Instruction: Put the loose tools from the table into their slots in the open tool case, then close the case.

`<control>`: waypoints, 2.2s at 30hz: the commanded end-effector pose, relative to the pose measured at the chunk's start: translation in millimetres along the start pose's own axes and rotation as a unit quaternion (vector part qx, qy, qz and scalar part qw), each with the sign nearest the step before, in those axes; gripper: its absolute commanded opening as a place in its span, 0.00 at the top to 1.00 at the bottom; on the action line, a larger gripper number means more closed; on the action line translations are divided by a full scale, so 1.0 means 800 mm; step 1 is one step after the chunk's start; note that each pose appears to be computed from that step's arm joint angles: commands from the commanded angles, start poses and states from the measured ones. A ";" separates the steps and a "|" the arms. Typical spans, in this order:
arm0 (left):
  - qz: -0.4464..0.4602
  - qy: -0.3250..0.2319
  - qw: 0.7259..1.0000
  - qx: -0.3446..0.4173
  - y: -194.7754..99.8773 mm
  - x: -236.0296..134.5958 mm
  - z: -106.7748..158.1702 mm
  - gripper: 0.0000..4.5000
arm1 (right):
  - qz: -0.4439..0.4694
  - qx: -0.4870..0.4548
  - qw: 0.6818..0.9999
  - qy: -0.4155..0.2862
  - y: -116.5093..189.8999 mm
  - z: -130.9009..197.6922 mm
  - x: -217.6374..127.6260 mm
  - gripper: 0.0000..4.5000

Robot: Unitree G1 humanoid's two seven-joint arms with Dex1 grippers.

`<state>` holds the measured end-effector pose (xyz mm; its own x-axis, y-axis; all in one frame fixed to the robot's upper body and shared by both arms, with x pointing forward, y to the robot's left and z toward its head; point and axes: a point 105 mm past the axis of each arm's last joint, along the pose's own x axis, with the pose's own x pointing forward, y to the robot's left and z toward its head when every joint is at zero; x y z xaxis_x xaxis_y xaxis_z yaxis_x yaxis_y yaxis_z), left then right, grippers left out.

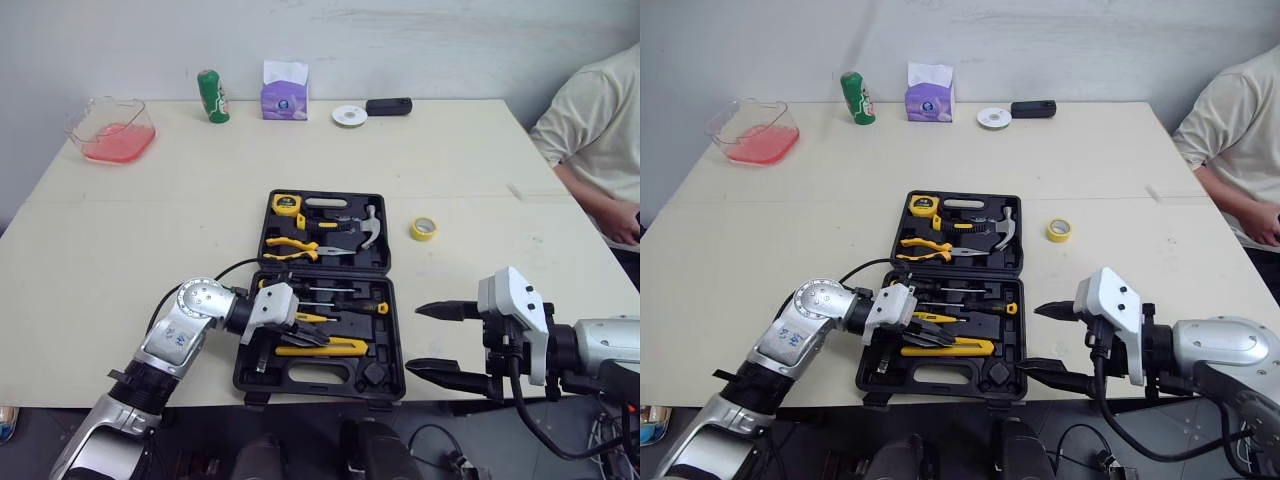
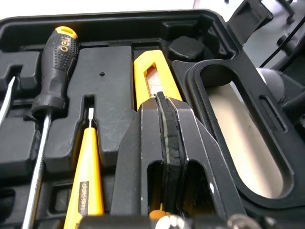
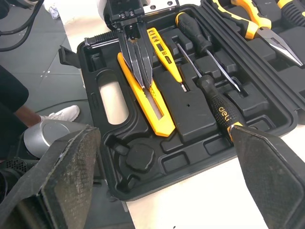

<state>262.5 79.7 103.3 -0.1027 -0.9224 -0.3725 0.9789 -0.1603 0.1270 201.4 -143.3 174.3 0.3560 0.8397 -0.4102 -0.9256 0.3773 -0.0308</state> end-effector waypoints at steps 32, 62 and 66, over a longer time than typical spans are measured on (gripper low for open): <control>0.377 -0.032 0.907 -0.184 -0.020 -0.242 -0.024 0.01 | -0.294 0.059 0.954 0.014 -0.094 -0.062 -0.158 0.00; 0.186 -0.110 0.976 0.019 0.051 -0.101 0.158 0.01 | -0.112 -0.119 0.965 0.204 -0.264 0.023 0.017 0.00; 0.190 -0.107 0.976 0.022 0.051 -0.100 0.155 0.01 | -0.118 -0.124 0.962 0.213 -0.274 0.026 0.032 0.00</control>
<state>293.0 104.5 245.0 0.2255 -0.9687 -0.1040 0.9577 0.2009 0.2061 411.3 -195.4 178.6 0.4941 0.5038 -0.7085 -0.8612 0.3952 -0.3196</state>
